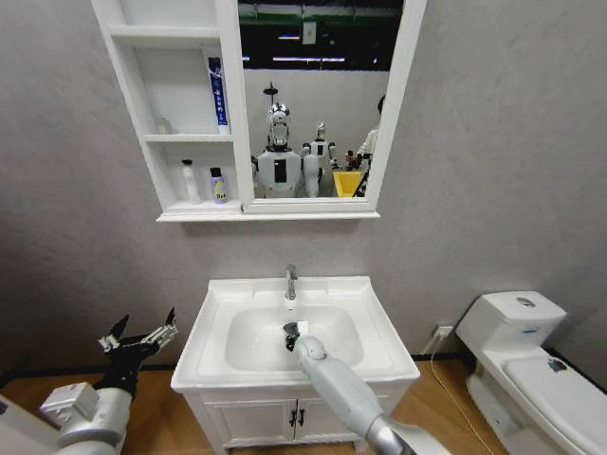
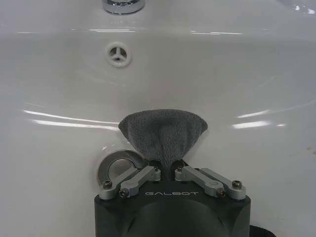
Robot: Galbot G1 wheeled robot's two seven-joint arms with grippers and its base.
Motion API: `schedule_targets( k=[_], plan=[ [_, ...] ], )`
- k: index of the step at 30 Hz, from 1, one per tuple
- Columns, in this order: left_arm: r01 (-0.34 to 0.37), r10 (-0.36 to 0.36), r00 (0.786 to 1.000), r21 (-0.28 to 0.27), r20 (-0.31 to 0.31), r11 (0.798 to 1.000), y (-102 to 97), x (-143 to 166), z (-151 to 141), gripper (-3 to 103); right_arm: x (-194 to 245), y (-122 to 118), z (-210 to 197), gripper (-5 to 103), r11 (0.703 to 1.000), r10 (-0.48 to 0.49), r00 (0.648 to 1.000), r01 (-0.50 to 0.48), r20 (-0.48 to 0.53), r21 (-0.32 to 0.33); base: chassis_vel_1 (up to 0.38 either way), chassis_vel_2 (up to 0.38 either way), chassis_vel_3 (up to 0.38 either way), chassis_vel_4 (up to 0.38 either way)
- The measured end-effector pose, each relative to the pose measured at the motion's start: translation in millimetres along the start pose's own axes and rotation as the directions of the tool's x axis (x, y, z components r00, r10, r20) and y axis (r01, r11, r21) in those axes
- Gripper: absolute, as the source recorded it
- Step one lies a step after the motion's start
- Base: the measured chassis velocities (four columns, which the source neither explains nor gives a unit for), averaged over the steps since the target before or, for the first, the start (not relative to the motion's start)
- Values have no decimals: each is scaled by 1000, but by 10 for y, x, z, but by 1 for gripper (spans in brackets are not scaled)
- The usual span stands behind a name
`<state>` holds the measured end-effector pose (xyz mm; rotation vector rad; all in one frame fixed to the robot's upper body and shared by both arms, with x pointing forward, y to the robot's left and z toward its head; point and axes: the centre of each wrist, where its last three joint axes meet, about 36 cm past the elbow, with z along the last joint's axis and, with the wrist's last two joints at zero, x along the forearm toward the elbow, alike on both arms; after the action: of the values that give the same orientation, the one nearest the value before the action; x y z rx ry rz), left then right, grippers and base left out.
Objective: Move facial cleanser and shampoo from washbasin to cabinet, then wipe washbasin with towel.
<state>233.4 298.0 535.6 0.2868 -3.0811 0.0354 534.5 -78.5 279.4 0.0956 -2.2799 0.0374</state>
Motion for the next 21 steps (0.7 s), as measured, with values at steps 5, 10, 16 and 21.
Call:
schedule_targets(
  k=[5, 10, 16, 21],
  plan=[
    [0, 0, 1000, 0, 0, 1000, 0, 0, 0, 100, 68, -188, 0, 8, 1000, 14, 1000, -14, 4, -7, 0, 0, 0, 0],
    [0, 0, 1000, 0, 0, 1000, 0, 0, 0, 100, 76, -198, -4, 8, 1000, 12, 1000, -12, 2, -13, 0, 0, 0, 0],
    [0, 0, 1000, 0, 0, 1000, 0, 0, 0, 100, 32, -52, 35, 8, 1000, 0, 1000, 0, -8, -10, 0, 0, 0, 0],
    [0, 0, 1000, 0, 0, 1000, 0, 0, 0, 100, -18, 180, 66, 8, 1000, -23, 1000, 23, -5, 4, 0, 0, 0, 0]
  ],
)
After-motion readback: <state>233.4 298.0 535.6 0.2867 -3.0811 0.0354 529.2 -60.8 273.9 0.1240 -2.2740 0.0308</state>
